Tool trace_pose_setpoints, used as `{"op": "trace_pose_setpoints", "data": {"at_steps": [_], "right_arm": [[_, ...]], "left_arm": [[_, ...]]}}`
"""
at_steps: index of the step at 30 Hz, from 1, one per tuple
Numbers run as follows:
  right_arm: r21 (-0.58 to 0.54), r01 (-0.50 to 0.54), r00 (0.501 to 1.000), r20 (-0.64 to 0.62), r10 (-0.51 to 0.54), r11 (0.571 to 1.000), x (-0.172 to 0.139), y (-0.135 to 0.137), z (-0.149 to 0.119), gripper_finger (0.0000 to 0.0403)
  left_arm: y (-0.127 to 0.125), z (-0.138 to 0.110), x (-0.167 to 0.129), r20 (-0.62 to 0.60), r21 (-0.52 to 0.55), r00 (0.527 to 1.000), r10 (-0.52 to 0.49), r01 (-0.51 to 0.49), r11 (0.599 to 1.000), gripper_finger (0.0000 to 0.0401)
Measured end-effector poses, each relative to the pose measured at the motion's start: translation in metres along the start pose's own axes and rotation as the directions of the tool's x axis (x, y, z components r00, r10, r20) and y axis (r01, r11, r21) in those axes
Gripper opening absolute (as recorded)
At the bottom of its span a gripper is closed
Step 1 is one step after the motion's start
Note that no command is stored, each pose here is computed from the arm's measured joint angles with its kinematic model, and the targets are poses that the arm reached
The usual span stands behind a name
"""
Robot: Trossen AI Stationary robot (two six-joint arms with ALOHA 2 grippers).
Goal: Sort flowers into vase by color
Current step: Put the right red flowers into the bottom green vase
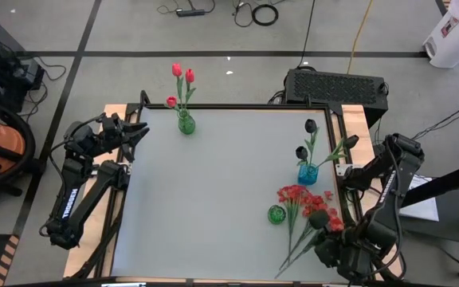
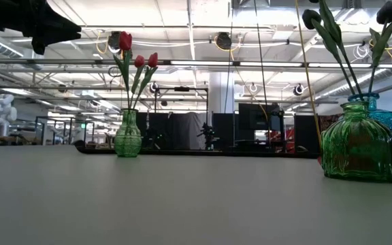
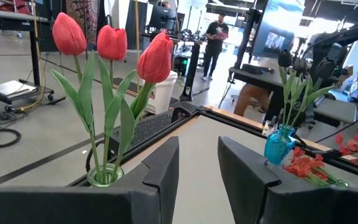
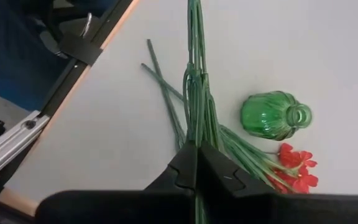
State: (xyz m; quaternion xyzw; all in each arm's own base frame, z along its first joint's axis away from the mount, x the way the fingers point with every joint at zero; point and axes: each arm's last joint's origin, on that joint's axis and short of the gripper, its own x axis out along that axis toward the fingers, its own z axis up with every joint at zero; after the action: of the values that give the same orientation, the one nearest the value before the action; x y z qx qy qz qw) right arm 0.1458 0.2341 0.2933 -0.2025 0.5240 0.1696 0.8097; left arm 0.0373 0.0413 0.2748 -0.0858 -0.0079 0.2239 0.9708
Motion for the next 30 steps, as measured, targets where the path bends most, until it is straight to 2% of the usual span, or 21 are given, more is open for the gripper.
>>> {"op": "trace_pose_setpoints", "data": {"at_steps": [17,21,25,30], "right_arm": [[0.016,0.002,1.000,0.008,-0.002,1.000,0.001,-0.002,0.002,0.0000],[0.121,0.013,1.000,0.005,-0.014,0.993,0.004,-0.010,0.006,0.0000],[0.251,0.021,1.000,0.005,-0.023,0.968,0.007,-0.020,0.010,0.0000],[0.343,0.004,0.999,0.046,-0.021,0.939,0.010,-0.029,0.019,0.0000]], "left_arm": [[0.000,0.000,0.000,0.000,0.000,1.000,0.000,0.000,1.000,0.0118],[0.000,0.000,0.000,0.000,0.000,1.000,0.000,0.000,1.000,0.0118],[0.000,0.000,0.000,0.000,0.000,1.000,0.000,0.000,1.000,0.0118],[0.000,0.001,0.000,0.010,0.007,1.000,-0.002,0.002,1.000,0.0118]]}}
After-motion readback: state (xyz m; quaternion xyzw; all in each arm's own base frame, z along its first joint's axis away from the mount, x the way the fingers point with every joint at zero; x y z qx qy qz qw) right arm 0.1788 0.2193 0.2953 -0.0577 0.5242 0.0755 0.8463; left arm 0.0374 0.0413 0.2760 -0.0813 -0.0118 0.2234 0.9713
